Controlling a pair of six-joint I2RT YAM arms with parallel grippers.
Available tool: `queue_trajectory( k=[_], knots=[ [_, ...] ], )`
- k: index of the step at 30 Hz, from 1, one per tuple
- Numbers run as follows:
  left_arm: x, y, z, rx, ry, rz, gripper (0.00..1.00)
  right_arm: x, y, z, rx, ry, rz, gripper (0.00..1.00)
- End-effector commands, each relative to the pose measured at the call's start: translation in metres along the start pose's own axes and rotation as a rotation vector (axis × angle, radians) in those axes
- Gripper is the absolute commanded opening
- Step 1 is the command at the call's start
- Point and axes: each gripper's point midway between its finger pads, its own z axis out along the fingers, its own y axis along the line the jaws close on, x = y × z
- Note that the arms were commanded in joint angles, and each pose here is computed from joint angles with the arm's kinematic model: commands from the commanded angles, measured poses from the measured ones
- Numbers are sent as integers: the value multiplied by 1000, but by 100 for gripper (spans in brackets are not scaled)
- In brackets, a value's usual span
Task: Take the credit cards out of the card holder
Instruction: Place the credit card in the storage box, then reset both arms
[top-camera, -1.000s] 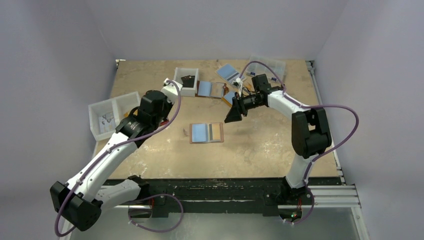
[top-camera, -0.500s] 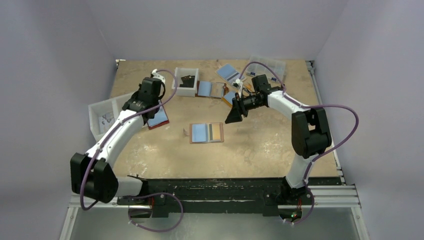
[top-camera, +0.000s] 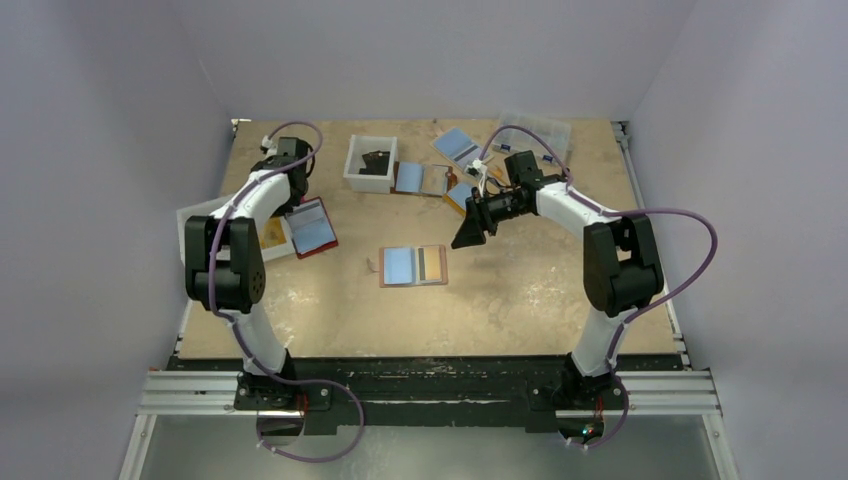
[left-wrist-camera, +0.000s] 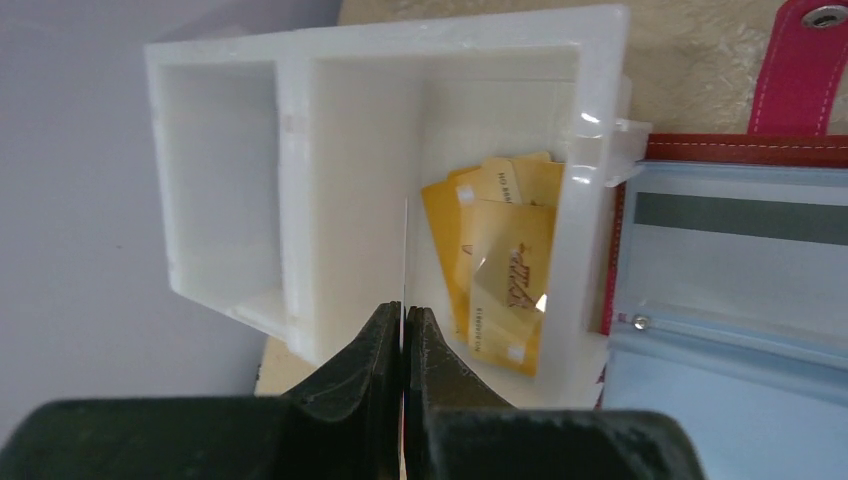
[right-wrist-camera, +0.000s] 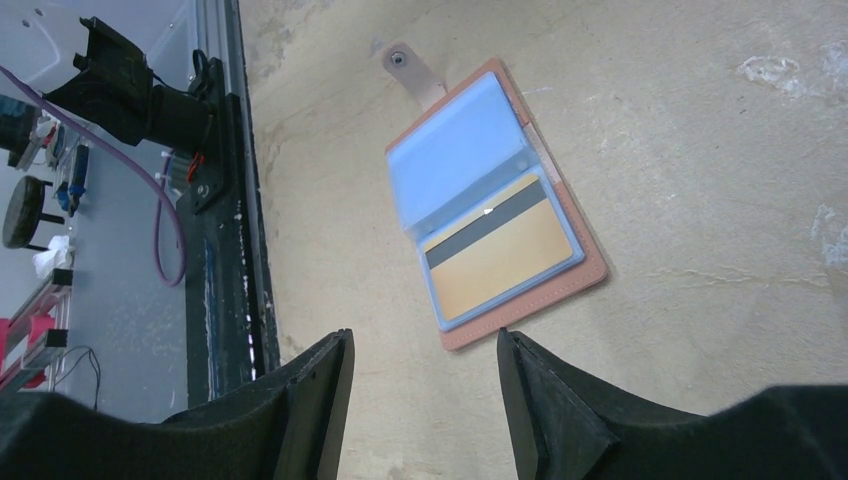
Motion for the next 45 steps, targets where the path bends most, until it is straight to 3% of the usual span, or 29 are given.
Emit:
queue_trajectory(
  k=[1, 5, 6, 8, 11, 14, 23, 28, 30, 31, 32, 37, 45],
  knots=[
    [-13, -13, 5, 10, 3, -129, 0, -5, 2, -6, 4, -17, -30, 62],
    [-8, -14, 19, -26, 44, -150, 0, -5, 2, -8, 6, -20, -28, 62],
    [-6, -14, 22, -34, 56, -153, 4, -5, 2, -8, 6, -20, -28, 62],
    [-7, -12, 23, -40, 72, -164, 25, -6, 2, -8, 8, -19, -33, 62],
    [-17, -8, 10, 6, 61, -201, 69, -8, 1, -14, 41, -7, -70, 62],
    [-32, -3, -18, 105, 27, -272, 83, -15, -3, -25, 118, -5, -109, 63],
    [-43, 4, -108, 500, -141, -345, 87, -53, -16, -93, 325, -64, -172, 66],
    [-51, -4, -186, 855, -295, -371, 88, -87, -10, -157, 496, -155, -212, 68],
    [-58, 1, -222, 984, -370, -417, 91, -105, -3, -193, 605, -228, -217, 77],
    [-61, 6, -239, 1037, -410, -440, 93, -112, -4, -216, 674, -271, -207, 94],
    [-64, 11, -253, 1074, -443, -465, 94, -118, -2, -236, 735, -316, -191, 98],
    [-79, 40, -284, 1090, -504, -544, 97, -135, 16, -333, 988, -583, 14, 99],
    [-101, 53, -298, 1091, -524, -588, 98, -154, 97, -353, 1022, -680, -107, 99]
  ],
)
